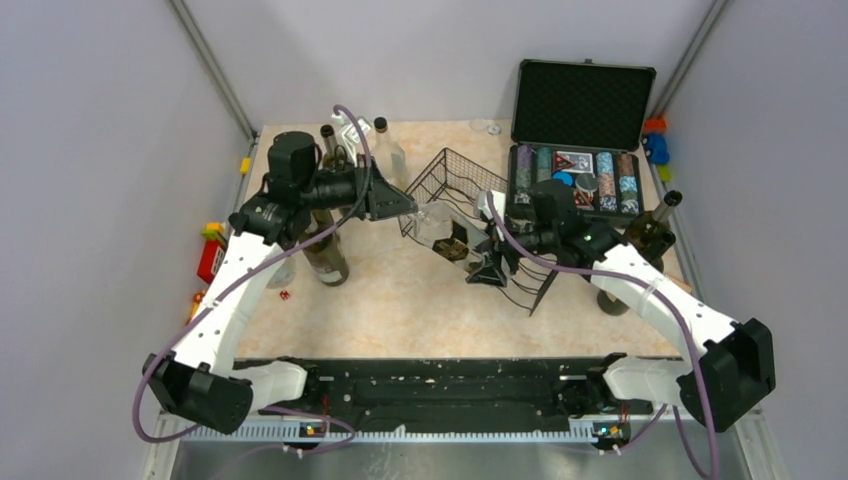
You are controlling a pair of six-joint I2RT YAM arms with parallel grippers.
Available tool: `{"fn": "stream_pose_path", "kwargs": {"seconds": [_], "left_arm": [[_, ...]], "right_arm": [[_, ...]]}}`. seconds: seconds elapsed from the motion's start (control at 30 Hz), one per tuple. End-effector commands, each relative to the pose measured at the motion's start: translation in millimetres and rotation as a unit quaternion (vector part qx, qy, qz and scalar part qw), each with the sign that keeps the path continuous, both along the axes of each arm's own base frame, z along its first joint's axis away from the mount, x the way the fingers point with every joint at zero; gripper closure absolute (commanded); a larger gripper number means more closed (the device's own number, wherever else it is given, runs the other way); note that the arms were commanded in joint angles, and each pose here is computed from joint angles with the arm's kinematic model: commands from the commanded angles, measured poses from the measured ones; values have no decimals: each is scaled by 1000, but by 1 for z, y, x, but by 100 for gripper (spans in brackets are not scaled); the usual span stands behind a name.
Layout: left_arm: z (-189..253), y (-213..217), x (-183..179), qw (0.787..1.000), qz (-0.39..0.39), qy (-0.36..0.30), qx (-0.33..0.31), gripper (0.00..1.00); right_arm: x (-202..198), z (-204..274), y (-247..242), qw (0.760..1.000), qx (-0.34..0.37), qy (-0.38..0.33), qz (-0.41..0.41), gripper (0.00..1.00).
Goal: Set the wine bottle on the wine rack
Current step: Pick up the wine bottle from the center of the board.
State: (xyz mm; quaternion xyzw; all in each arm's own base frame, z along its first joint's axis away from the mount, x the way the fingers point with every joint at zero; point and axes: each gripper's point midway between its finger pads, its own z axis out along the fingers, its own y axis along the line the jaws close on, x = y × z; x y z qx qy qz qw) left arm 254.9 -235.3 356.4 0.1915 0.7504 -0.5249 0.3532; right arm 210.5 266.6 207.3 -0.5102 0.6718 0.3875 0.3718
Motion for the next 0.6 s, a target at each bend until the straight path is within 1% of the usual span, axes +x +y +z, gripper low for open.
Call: {"fn": "stream_pose_path", "kwargs": {"seconds": [0.0, 0.07, 0.2, 0.27, 0.4, 0.47, 0.57], "left_arm": [[9, 22, 3, 993, 22, -106, 49, 57], [2, 26, 2, 991, 21, -116, 71, 46], [-7, 33, -4, 985, 10, -136, 109, 29], [-10, 37, -6, 980, 3, -152, 129, 23], [-10, 46, -16, 962, -23, -207, 175, 18], [-11, 49, -22, 950, -44, -236, 202, 17], [-20, 53, -33, 924, -87, -276, 249, 17]], "right_arm": [[0, 27, -10, 999, 6, -51, 11, 100], [-2, 24, -10, 999, 0, -48, 18, 100], [-4, 18, -10, 999, -12, -43, 29, 100], [-6, 13, -10, 999, -19, -40, 33, 100], [-13, 4, -6, 998, -32, -29, 52, 100], [-17, -1, -3, 997, -40, -21, 64, 100], [-22, -9, 1, 995, -54, -7, 84, 100]]}}
